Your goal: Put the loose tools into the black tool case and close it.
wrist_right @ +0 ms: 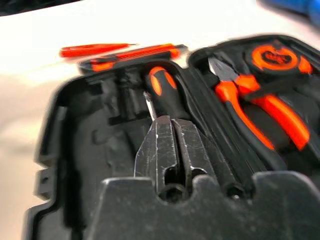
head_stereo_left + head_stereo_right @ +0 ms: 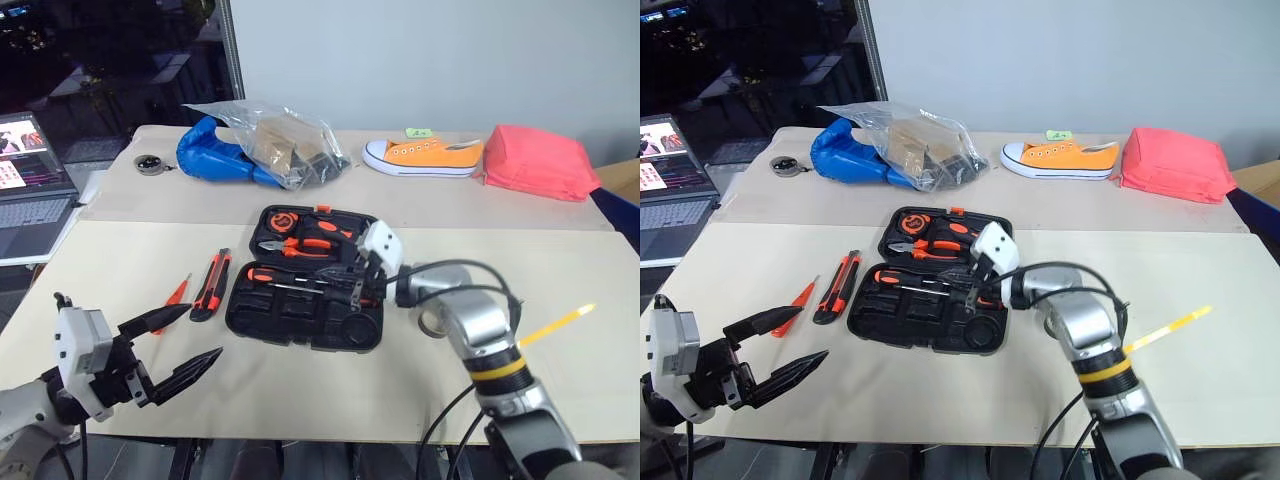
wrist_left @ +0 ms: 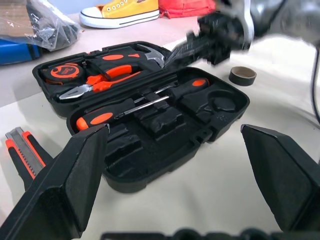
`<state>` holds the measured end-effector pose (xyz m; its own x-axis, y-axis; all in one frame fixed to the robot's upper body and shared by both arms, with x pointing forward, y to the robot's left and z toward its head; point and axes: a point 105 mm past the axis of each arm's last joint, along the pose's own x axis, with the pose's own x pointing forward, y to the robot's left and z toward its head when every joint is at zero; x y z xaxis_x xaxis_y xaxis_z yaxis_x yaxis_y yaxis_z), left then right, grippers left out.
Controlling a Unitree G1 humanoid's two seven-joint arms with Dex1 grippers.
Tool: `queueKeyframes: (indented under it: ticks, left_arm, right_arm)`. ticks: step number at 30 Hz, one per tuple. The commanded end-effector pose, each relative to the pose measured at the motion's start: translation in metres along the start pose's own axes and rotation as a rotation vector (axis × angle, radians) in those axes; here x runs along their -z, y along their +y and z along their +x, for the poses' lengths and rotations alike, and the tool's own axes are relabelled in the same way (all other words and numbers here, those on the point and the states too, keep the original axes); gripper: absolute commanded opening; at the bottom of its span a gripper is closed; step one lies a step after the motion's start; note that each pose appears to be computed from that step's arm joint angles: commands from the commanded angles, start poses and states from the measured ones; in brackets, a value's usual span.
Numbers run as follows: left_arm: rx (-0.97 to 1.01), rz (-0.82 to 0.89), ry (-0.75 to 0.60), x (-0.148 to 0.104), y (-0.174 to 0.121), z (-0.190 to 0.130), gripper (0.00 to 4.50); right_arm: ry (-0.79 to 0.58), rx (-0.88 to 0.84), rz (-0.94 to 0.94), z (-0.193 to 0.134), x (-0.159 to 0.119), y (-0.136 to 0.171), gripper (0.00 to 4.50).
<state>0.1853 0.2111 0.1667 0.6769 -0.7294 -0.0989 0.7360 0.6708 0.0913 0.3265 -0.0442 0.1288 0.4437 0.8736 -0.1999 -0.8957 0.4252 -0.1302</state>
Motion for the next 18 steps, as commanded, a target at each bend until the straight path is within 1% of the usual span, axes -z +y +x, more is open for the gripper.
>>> queueKeyframes:
  ticks: [1,4,7,9,13,15,17,18]
  left_arm:
    - [0.011,0.037,-0.017,-0.007,-0.004,0.002,4.50]
    - [0.011,0.039,-0.014,-0.007,-0.004,0.003,4.50]
    - [0.012,0.041,-0.011,-0.008,-0.004,0.003,4.50]
    - [0.013,0.043,-0.008,-0.008,-0.003,0.003,4.50]
    - [0.011,0.044,-0.003,-0.008,-0.002,0.004,4.50]
    - [-0.009,0.036,-0.003,-0.007,0.000,0.005,4.50]
    - [-0.077,0.035,-0.015,-0.007,0.009,0.006,4.50]
    - [-0.123,0.023,-0.009,-0.005,0.014,0.006,4.50]
  right_arm:
    - [0.046,0.106,-0.101,0.006,0.011,-0.001,0.07]
    - [0.124,0.125,-0.119,0.007,0.028,0.001,0.07]
    - [0.230,0.111,-0.122,0.005,0.051,0.008,0.07]
    - [0.300,0.083,-0.143,0.003,0.065,0.013,0.07]
    - [0.391,0.020,-0.188,0.003,0.082,0.020,0.07]
    - [0.360,0.027,-0.213,0.005,0.079,0.020,0.07]
    - [0.239,0.067,-0.225,0.010,0.059,0.019,0.07]
    - [0.148,0.097,-0.223,0.012,0.043,0.018,0.07]
